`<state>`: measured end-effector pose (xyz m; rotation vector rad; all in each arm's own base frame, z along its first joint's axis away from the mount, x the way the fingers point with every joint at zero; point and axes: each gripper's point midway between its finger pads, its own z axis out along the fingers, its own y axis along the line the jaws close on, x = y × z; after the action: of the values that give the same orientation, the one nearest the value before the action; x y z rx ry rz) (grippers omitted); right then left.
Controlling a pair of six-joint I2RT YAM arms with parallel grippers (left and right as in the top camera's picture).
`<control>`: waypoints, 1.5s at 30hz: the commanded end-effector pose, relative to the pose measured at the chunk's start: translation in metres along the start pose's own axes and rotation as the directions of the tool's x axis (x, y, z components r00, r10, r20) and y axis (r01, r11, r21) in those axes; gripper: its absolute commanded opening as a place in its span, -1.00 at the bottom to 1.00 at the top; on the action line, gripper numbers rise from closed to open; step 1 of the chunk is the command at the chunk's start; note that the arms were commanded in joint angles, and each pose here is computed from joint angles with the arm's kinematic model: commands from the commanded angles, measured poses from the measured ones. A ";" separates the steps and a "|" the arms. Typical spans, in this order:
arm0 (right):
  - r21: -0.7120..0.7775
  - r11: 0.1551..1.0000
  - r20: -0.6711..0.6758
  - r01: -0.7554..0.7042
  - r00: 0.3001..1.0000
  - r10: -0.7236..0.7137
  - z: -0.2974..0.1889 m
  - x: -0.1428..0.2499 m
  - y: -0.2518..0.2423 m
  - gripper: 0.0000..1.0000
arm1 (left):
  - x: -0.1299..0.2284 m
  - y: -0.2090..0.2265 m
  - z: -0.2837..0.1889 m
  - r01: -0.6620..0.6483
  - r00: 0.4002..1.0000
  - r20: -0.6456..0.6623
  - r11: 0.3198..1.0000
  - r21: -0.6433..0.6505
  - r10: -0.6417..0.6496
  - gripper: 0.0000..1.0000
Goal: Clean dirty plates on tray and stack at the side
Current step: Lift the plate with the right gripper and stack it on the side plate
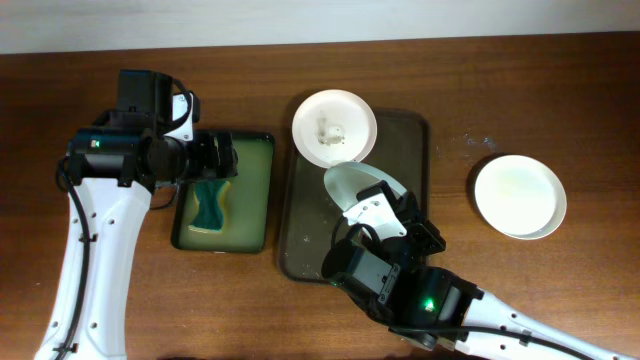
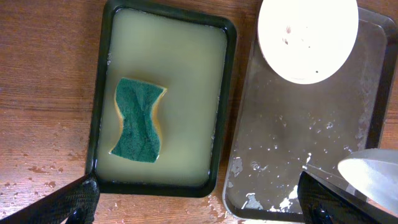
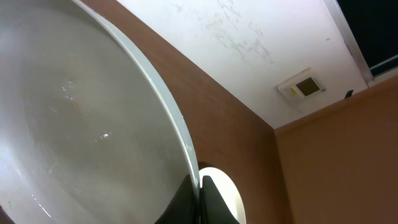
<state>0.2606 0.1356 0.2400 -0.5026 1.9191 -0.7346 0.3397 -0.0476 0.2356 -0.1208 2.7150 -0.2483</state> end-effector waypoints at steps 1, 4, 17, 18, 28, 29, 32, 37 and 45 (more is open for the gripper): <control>0.029 0.999 0.019 -0.025 1.000 0.025 -0.003 -0.008 -0.007 -0.92 | -0.002 -0.003 -0.005 -0.011 1.000 0.014 1.000 0.014 0.011 1.00; 0.030 0.999 0.019 -0.025 1.000 0.025 -0.003 -0.008 -0.007 -0.92 | -0.002 -0.003 -0.005 -0.011 1.000 0.014 1.000 0.014 0.011 0.99; 0.038 0.999 0.015 -0.028 1.000 0.028 -0.002 -0.007 -0.009 -0.92 | -0.002 -0.003 -0.005 -0.011 1.000 0.014 1.000 0.014 0.011 0.99; 0.046 0.998 0.008 -0.034 0.999 0.034 0.000 -0.006 -0.012 -0.92 | -0.002 -0.003 -0.005 -0.011 1.000 0.014 1.000 0.014 0.011 0.99; -0.023 0.807 -0.400 -0.590 0.746 0.533 0.083 0.064 -0.028 -0.92 | -0.002 -0.003 -0.005 -0.011 1.000 0.014 1.000 0.014 0.011 0.99; -0.050 0.749 -0.469 -0.661 0.677 0.567 0.092 0.076 -0.029 -0.92 | -0.002 -0.003 -0.005 -0.011 1.000 0.014 1.000 0.014 0.011 0.99; -0.056 0.608 -0.576 -0.792 0.523 0.628 0.110 0.106 -0.047 -0.92 | -0.002 -0.003 -0.005 -0.011 1.000 0.014 1.000 0.014 0.011 1.00; 0.278 0.319 -0.588 -0.906 0.102 0.803 0.136 0.216 -0.118 -0.92 | -0.002 -0.003 -0.005 -0.011 1.000 0.014 1.000 0.014 0.011 0.99; 0.549 0.026 -0.558 -0.836 -0.343 0.756 0.155 0.332 -0.108 -0.82 | -0.002 -0.003 -0.005 -0.011 1.000 0.014 1.000 0.014 0.011 0.99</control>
<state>0.2509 -0.1995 0.0568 1.5118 2.3939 0.1539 0.3396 -0.0476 0.2356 -0.1209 2.7154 -0.2483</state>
